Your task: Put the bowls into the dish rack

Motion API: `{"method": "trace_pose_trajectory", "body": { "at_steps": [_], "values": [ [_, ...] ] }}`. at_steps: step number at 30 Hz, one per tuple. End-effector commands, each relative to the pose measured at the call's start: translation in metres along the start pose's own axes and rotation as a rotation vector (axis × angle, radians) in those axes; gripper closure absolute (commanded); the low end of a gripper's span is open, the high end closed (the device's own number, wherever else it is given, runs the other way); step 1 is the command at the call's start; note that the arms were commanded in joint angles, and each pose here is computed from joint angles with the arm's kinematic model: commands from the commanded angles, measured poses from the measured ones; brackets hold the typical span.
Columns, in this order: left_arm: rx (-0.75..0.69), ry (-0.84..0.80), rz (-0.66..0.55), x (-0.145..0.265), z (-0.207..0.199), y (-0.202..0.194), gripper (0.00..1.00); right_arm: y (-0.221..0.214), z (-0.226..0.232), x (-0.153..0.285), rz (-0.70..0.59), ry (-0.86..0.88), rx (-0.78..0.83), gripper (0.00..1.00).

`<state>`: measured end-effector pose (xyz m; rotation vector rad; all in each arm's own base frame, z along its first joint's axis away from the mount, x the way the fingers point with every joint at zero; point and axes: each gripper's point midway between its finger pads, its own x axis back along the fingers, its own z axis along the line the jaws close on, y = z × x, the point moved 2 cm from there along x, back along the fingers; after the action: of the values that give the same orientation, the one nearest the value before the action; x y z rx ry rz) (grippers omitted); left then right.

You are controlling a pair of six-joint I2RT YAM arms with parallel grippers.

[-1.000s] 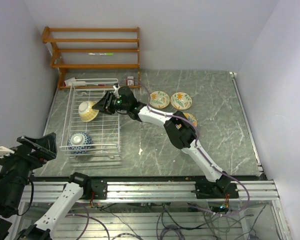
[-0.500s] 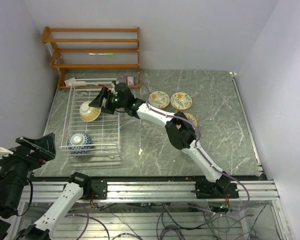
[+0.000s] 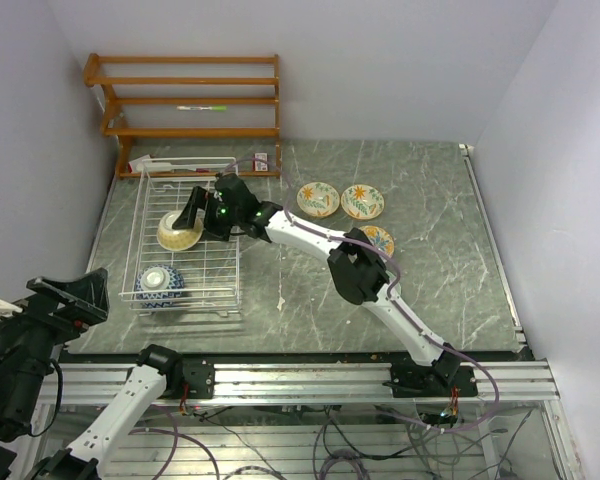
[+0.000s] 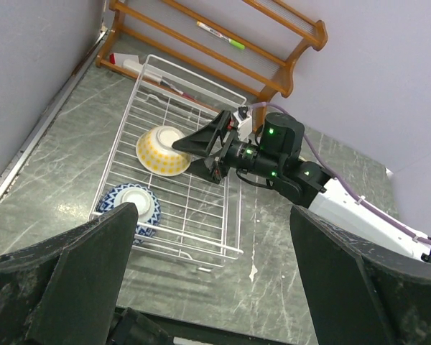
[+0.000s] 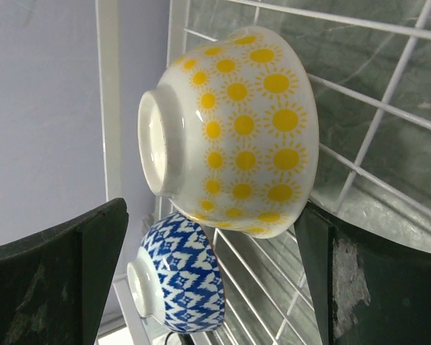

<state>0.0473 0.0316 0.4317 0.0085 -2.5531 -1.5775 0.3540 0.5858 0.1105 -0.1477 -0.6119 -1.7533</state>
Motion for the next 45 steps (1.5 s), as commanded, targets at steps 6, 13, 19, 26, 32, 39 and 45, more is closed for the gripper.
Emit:
{"method": "trace_pose_trajectory", "body": {
  "at_steps": [6, 13, 19, 26, 32, 39, 45],
  "values": [
    [0.020, -0.006, -0.018, 0.009, 0.005, 0.003, 0.01, 0.011, 0.012, 0.027, -0.044, -0.149, 0.098, 0.00],
    [0.023, -0.013, -0.012, 0.010, 0.005, 0.003, 0.01, 0.004, 0.023, 0.035, -0.034, -0.160, 0.171, 0.00],
    [0.022, -0.012, -0.004, 0.010, 0.005, 0.001, 0.01, 0.013, 0.041, 0.045, -0.104, -0.116, 0.242, 0.00],
    [0.011, -0.001, 0.007, 0.008, 0.007, -0.002, 0.01, 0.021, 0.054, 0.028, -0.122, 0.002, 0.299, 0.00],
    [-0.004, 0.011, 0.012, 0.005, 0.007, 0.000, 0.01, 0.031, 0.044, 0.016, -0.160, 0.015, 0.292, 0.00],
    [-0.016, 0.013, 0.018, 0.002, 0.005, 0.003, 0.01, 0.030, 0.040, 0.004, -0.154, 0.079, 0.287, 0.00],
    [-0.005, 0.023, 0.013, 0.006, 0.010, 0.002, 0.01, 0.021, 0.043, -0.009, -0.127, 0.165, 0.253, 0.00]
  ]
}}
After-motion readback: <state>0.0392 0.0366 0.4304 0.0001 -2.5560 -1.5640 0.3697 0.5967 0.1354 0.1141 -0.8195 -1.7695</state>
